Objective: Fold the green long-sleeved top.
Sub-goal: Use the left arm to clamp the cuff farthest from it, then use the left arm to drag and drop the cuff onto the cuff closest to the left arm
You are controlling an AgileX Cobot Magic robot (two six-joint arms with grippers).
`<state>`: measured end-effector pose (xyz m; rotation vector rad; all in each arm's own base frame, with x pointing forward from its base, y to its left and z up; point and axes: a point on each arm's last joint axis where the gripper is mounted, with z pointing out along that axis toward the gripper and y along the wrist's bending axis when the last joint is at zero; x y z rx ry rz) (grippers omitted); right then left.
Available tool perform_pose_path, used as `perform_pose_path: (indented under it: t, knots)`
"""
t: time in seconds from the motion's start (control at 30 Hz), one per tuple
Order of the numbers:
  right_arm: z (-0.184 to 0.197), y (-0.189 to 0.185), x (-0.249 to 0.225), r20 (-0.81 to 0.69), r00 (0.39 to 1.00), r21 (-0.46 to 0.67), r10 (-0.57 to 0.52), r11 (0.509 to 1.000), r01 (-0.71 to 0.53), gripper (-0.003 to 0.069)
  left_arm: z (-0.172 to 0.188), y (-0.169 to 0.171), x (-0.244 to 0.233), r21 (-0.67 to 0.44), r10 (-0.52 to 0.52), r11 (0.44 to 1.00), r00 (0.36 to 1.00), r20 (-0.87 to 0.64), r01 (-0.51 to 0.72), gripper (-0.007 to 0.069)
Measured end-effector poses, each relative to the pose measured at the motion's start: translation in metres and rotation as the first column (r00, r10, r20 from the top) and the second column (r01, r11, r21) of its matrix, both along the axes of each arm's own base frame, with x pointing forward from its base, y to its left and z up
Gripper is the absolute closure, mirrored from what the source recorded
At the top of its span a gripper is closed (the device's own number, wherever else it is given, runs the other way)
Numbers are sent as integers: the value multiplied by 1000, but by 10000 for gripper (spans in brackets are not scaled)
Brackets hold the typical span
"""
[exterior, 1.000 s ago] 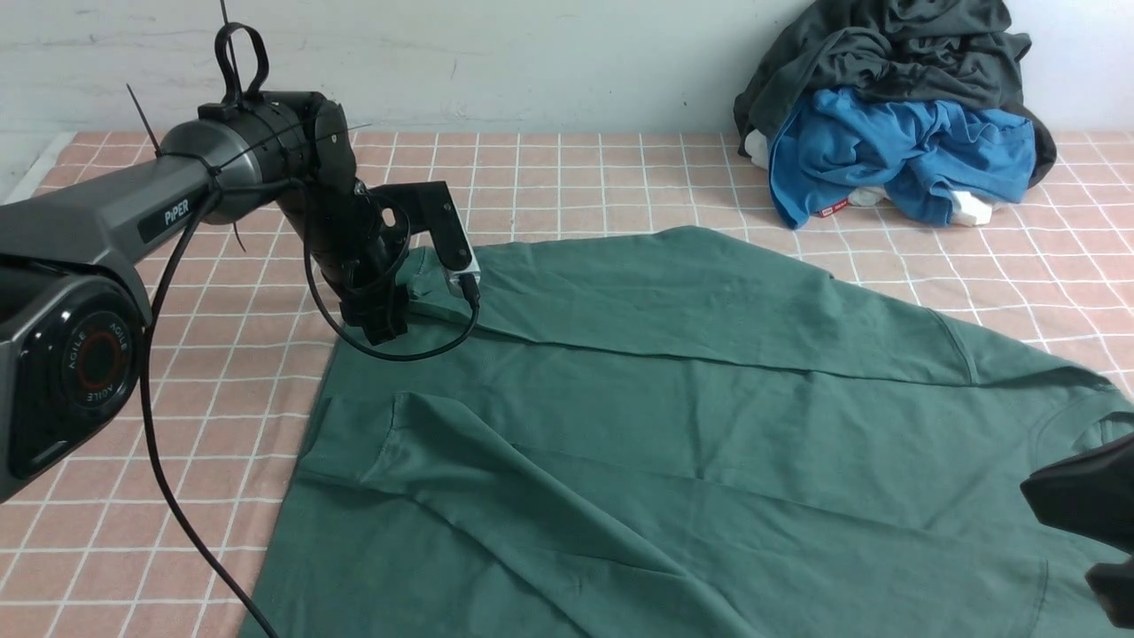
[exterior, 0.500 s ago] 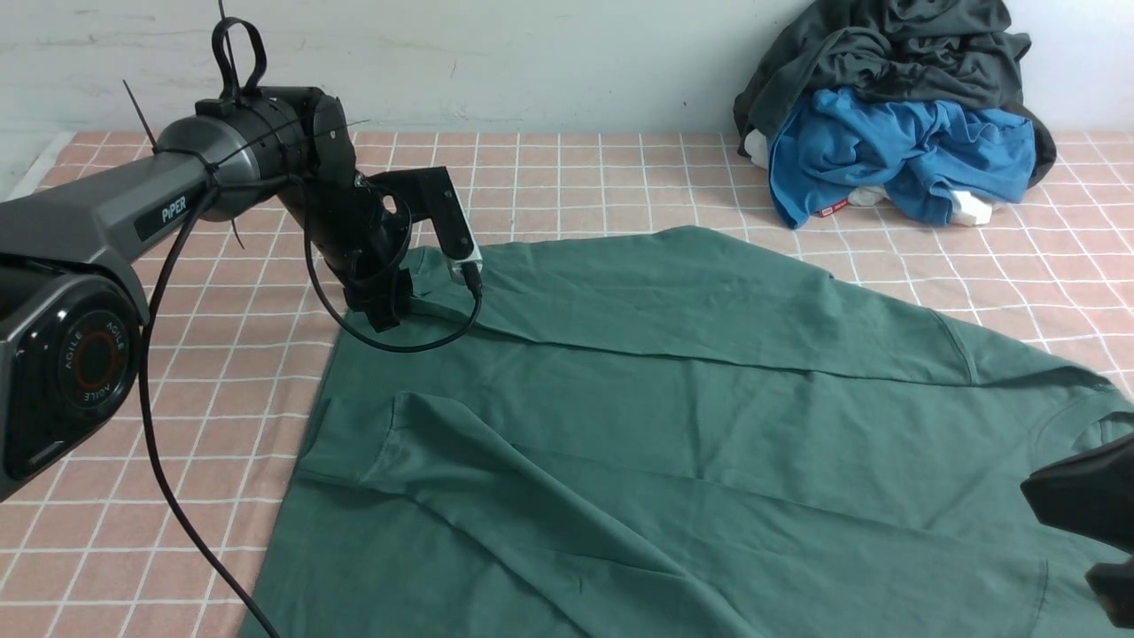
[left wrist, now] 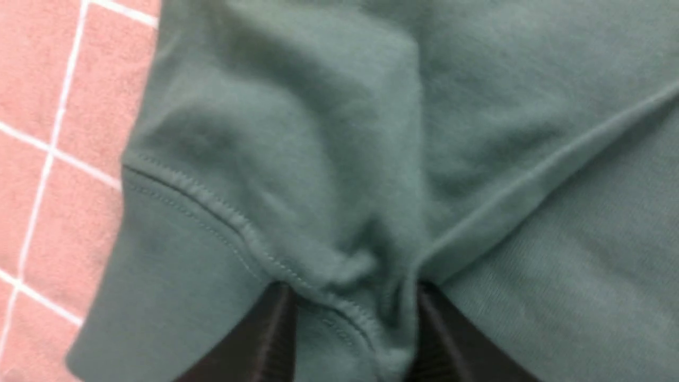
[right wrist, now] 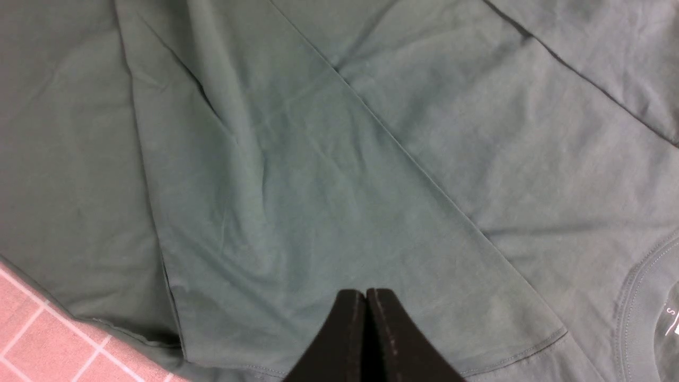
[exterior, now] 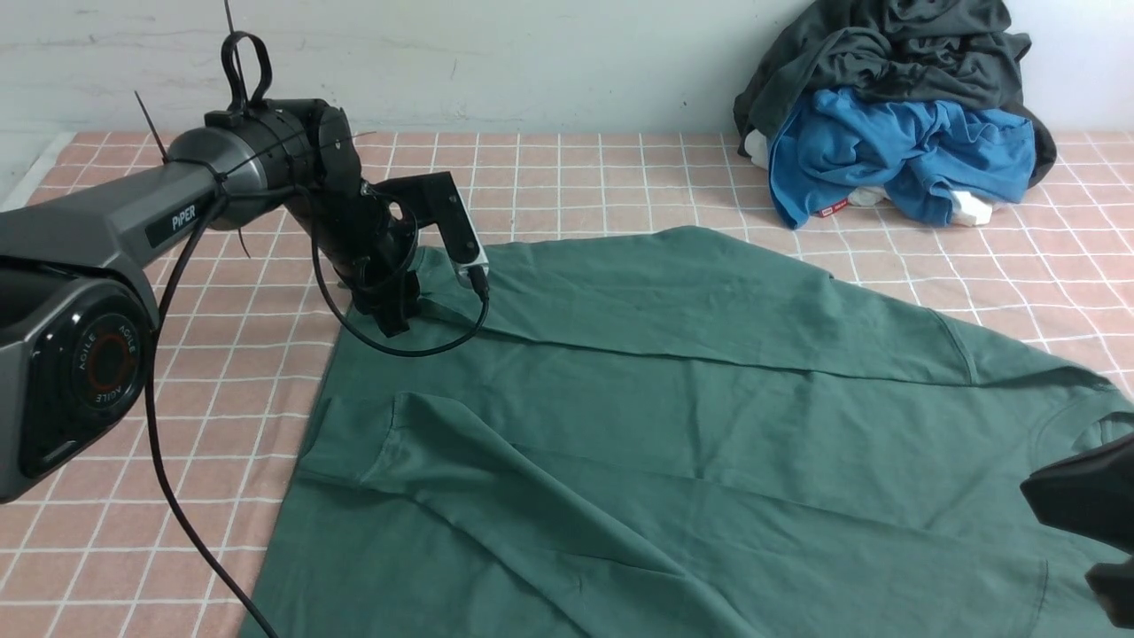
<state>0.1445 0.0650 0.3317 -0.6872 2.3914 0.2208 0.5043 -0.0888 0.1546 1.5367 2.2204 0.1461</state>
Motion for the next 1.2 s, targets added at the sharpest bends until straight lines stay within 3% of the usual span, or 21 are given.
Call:
perform_pose_path:
  t: [0.13,0.23,0.37,0.53,0.77,0.97,1.2]
  knots:
    - [0,0,0,0,1000,0,0,1000,0,673,-1,-1,-1,-15,13,1000,1000,-16,-13,556]
    - [0,0,0,0,1000,0,0,1000,0,673,1,-1,-3,-30,32,999,999,-37,-33,605]
    - [0,0,0,0,1000,0,0,1000,0,673,17,-1,-13,-41,70,996,991,-112,-75,609]
    - [1,0,2,32,999,-6,14,1000,-13,673,66,2,-39,-47,115,991,970,-214,-128,609]
    - [2,1,3,53,998,-11,27,1000,-27,673,108,0,-73,-47,110,991,970,-216,-123,609]
    - [3,-1,-6,27,999,-17,41,999,-41,673,106,-6,-111,21,90,996,958,-273,-88,609]
    - [17,-2,-33,105,988,12,109,994,-111,673,78,-22,-156,137,106,989,920,-378,-58,609]
